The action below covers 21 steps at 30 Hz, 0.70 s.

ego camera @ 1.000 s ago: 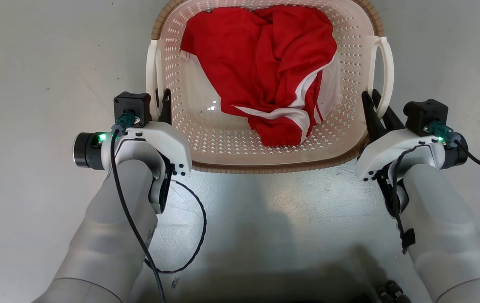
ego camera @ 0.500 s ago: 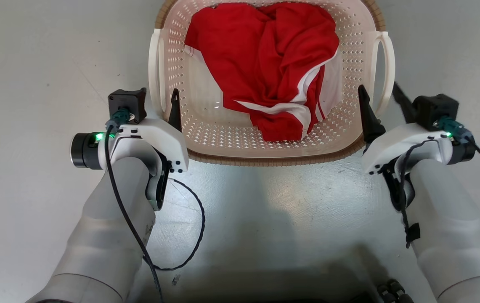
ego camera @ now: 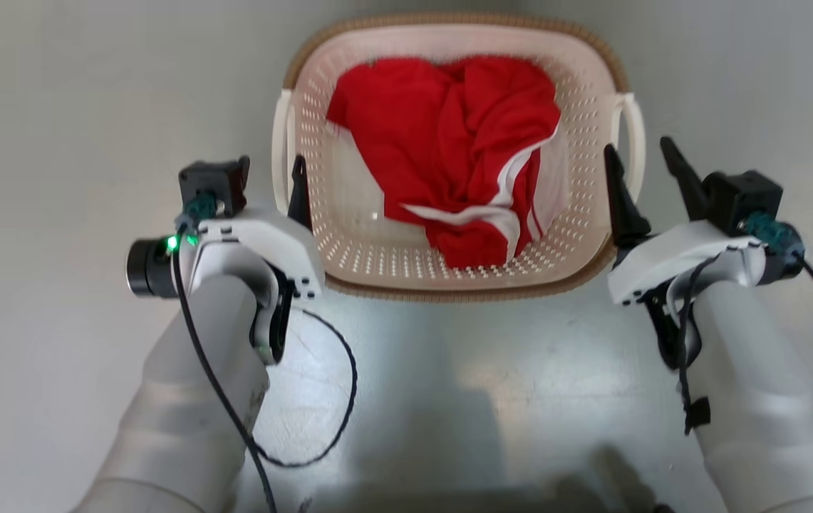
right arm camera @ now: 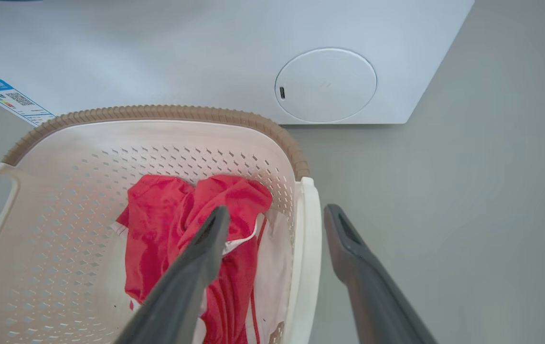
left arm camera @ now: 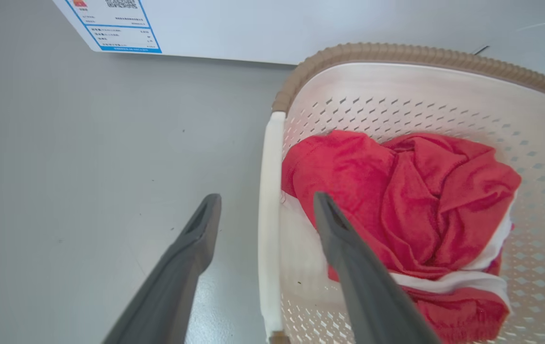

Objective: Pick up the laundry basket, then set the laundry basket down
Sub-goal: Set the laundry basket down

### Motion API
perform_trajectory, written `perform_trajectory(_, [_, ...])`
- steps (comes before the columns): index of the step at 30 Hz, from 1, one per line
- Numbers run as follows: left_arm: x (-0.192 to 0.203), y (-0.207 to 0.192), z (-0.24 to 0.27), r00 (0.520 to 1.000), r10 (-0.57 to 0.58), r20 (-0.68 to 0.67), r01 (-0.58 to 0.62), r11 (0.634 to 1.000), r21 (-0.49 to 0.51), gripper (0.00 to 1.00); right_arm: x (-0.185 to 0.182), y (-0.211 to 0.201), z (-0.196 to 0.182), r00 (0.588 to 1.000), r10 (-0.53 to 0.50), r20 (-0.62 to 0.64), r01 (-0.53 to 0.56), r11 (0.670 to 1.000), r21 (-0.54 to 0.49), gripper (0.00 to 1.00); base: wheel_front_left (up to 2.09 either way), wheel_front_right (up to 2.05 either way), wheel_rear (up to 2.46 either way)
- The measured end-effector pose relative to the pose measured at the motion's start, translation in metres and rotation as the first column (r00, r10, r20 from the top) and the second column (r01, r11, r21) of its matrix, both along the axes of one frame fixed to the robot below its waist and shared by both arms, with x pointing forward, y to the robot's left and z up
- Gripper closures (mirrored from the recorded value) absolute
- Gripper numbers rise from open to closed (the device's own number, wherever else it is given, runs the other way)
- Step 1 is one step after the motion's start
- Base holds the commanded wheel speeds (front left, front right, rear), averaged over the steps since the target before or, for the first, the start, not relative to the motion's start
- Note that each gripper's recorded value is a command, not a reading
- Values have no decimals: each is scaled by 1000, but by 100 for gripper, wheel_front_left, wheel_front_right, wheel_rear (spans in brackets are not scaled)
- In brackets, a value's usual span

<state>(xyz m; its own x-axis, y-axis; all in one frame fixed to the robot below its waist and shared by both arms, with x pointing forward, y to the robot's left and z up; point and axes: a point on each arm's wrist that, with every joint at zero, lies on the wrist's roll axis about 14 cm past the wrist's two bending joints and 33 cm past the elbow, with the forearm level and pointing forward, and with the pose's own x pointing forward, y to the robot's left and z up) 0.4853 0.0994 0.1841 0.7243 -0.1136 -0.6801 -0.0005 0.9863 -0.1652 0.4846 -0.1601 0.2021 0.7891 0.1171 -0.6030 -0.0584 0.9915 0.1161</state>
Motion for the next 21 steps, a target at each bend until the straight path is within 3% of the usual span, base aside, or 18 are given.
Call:
perform_trajectory(11, [-10,7,69,990,63,126,-58,997,-48,0,10,5,87,981,5,194,-10,1000,21,0,0,0,0])
perform_trajectory(21, [-21,18,145,954,88,287,-74,995,-61,0,-6,-10,158,945,5,328,10,999,-45,0,0,0,0])
